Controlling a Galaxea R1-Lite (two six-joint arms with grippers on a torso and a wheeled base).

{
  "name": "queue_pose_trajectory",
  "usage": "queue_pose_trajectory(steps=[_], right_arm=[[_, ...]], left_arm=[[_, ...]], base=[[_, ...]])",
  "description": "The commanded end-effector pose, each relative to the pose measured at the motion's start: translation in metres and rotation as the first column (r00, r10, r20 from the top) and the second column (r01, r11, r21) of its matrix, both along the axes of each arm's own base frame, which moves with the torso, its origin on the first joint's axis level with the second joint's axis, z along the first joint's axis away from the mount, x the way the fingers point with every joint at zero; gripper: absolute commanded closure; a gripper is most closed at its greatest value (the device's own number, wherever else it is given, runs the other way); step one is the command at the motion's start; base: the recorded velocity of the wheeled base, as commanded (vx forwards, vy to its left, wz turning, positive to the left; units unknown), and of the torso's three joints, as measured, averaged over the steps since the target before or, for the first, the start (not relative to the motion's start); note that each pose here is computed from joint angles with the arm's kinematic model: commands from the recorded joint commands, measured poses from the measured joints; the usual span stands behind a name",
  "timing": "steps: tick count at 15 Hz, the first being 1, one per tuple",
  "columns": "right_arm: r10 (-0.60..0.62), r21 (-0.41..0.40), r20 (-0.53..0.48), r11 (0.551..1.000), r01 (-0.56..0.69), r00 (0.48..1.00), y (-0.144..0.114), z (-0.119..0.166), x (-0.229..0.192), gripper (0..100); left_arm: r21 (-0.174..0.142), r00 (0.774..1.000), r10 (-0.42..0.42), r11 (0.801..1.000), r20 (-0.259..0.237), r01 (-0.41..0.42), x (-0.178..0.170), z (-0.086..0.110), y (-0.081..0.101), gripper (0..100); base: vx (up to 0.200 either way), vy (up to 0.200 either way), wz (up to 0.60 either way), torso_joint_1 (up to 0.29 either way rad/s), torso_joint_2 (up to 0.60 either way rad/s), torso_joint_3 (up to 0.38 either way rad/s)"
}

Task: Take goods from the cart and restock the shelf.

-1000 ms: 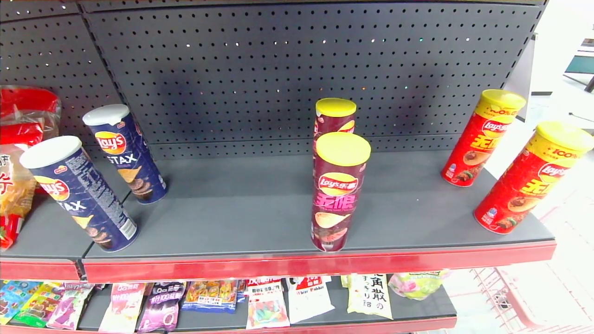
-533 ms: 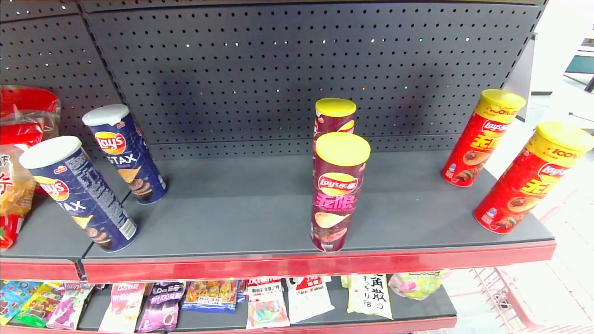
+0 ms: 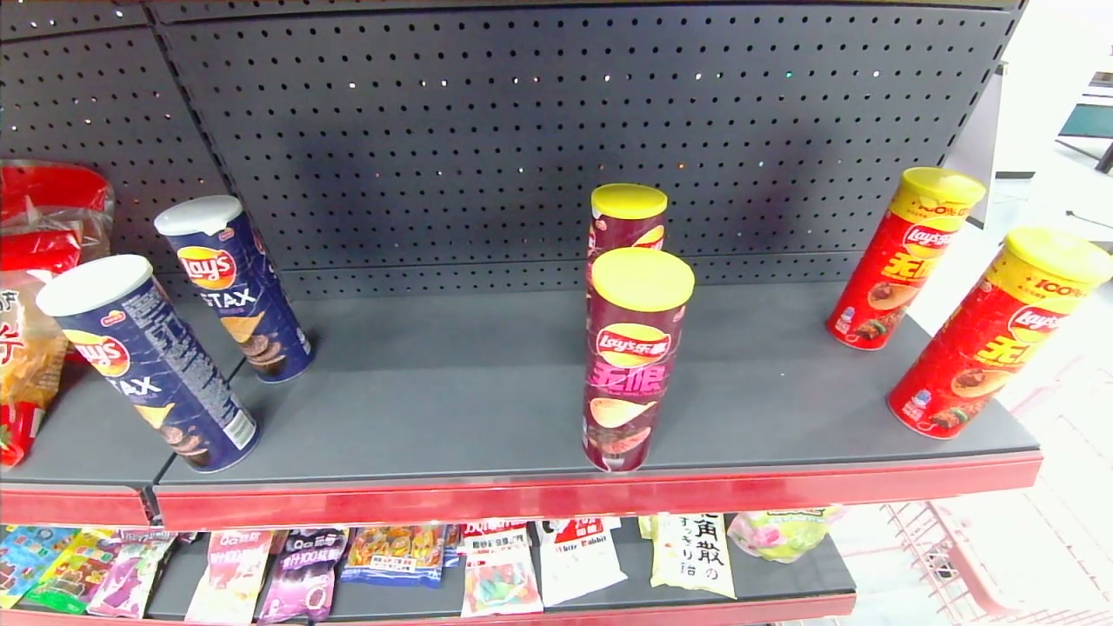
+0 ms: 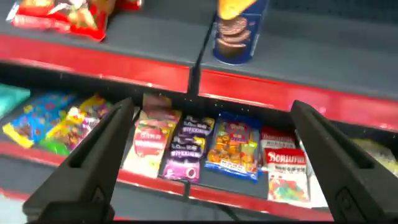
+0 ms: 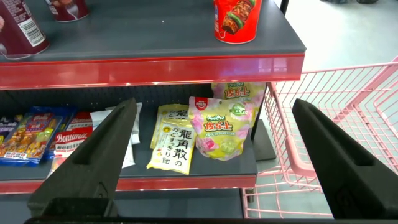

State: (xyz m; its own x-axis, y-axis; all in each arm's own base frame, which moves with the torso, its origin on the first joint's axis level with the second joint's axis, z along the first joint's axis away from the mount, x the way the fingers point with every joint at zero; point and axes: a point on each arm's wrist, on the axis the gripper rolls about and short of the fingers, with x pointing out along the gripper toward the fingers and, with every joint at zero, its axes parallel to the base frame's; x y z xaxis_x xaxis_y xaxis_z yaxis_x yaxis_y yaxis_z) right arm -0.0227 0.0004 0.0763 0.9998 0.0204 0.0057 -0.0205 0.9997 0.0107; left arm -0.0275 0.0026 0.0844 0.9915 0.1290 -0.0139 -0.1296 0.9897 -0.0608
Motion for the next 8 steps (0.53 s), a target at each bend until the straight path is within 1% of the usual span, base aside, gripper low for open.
queue_pose_trajectory(steps=[1,2,3,4,5,6,7,8], right_arm=[[0.003,0.000,0.000,1.000,-0.003,1.000,0.0000,0.0000,0.0000,0],[0.003,0.003,0.000,1.000,-0.003,1.000,0.0000,0.0000,0.0000,0],[0.004,0.003,0.000,1.000,-0.004,1.000,0.0001,0.0000,0.0000,0],[0.003,0.006,0.000,1.000,-0.003,1.000,0.0000,0.0000,0.0000,0],[0.004,0.006,0.000,1.000,-0.004,1.000,0.0001,0.0000,0.0000,0],[0.004,0.006,0.000,1.000,-0.004,1.000,0.0001,0.0000,0.0000,0],[0.004,0.006,0.000,1.000,-0.004,1.000,0.0001,0.0000,0.0000,0],[0.004,0.006,0.000,1.000,-0.004,1.000,0.0001,0.0000,0.0000,0]], left_arm=[[0.063,0.988,-0.155,0.986,-0.005,0.155,0.0007,-0.0013,-0.0035,0],[0.077,0.985,-0.174,0.982,-0.007,0.174,0.0005,-0.0010,-0.0039,0],[0.067,0.994,-0.111,0.991,-0.015,0.112,0.0010,-0.0007,-0.0024,0],[0.020,0.999,0.036,0.999,-0.007,-0.036,0.0010,-0.0006,0.0008,0],[-0.055,0.993,0.115,0.992,0.009,-0.115,0.0003,-0.0011,0.0026,0],[-0.108,0.988,0.152,0.983,0.018,-0.149,0.0000,-0.0014,0.0033,0],[-0.062,0.991,0.135,0.989,0.009,-0.134,0.0004,-0.0022,0.0030,0],[-0.016,0.995,0.099,0.995,0.003,-0.099,0.0006,-0.0022,0.0023,0]], base=[[0.000,0.000,0.00,0.000,0.00,0.000],[0.000,0.000,0.00,0.000,0.00,0.000],[0.000,0.000,0.00,0.000,0.00,0.000],[0.000,0.000,0.00,0.000,0.00,0.000],[0.000,0.000,0.00,0.000,0.00,0.000],[0.000,0.000,0.00,0.000,0.00,0.000],[0.000,0.000,0.00,0.000,0.00,0.000],[0.000,0.000,0.00,0.000,0.00,0.000]])
